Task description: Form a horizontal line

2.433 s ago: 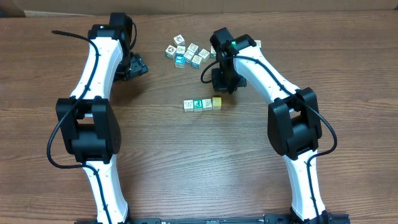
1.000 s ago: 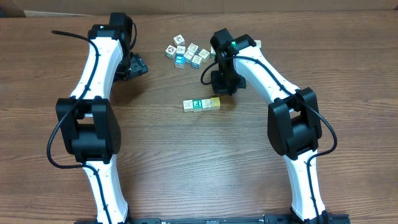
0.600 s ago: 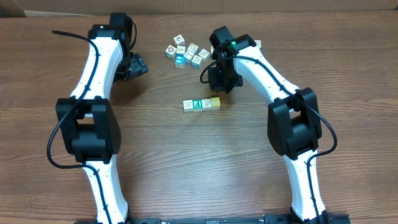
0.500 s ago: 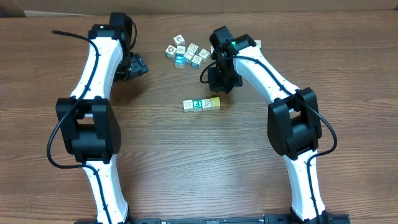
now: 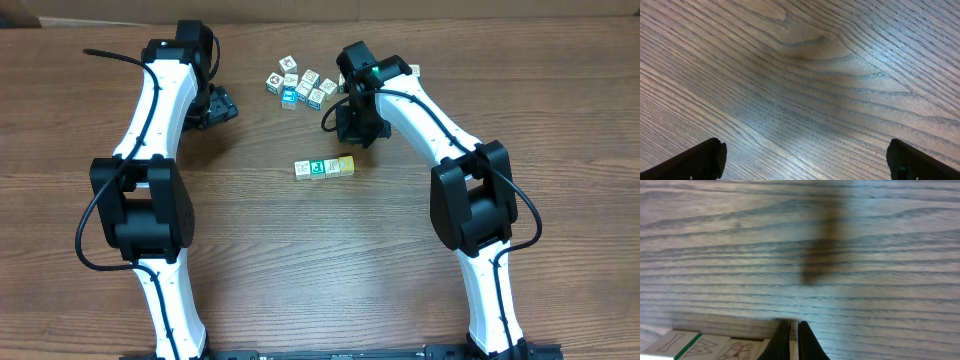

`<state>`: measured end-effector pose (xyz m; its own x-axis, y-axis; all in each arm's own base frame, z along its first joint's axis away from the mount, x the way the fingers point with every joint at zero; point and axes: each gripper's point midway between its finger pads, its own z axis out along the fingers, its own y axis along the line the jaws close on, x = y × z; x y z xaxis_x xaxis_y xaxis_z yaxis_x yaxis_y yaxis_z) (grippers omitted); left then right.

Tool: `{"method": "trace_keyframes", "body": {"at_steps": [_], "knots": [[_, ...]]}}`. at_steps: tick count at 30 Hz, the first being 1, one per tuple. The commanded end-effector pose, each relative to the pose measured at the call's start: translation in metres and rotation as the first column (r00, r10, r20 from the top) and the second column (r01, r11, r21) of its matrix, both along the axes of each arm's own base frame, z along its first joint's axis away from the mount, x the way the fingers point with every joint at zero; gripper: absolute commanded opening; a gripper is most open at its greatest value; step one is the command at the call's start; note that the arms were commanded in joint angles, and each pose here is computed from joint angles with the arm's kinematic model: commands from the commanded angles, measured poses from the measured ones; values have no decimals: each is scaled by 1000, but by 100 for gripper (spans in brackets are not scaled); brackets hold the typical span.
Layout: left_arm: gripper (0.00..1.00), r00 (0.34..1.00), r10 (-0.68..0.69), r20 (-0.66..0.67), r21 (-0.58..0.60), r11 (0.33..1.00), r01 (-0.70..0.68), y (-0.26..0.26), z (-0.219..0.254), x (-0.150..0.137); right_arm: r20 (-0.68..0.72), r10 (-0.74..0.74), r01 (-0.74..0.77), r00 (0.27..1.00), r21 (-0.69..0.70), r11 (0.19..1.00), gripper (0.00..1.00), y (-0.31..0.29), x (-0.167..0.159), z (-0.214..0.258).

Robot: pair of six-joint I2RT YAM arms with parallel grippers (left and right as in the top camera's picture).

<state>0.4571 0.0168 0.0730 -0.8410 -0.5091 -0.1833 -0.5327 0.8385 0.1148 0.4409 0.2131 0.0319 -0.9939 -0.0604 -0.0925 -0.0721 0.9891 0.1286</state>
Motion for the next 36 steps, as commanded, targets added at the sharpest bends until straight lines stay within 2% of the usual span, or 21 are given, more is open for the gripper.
{"method": "trace_keyframes", "body": {"at_steps": [1, 11, 22, 33, 36], "knots": [[100, 999, -7, 39, 9, 1000, 6, 0, 15, 5, 43, -44, 45, 998, -25, 999, 4, -9, 5, 18], [100, 999, -5, 39, 9, 1000, 4, 1, 15, 5, -46, -45, 42, 998, -68, 997, 4, -19, -17, 15], [100, 999, -5, 39, 9, 1000, 5, 1, 15, 5, -80, -42, 35, 996, -79, 996, 4, -20, -26, 15], [100, 999, -5, 39, 9, 1000, 5, 1, 15, 5, 47, -39, 40, 998, -13, 999, 4, -5, 6, 19], [100, 999, -6, 39, 9, 1000, 5, 0, 15, 5, 34, -23, 22, 999, 35, 999, 4, 6, 3, 20]]}}
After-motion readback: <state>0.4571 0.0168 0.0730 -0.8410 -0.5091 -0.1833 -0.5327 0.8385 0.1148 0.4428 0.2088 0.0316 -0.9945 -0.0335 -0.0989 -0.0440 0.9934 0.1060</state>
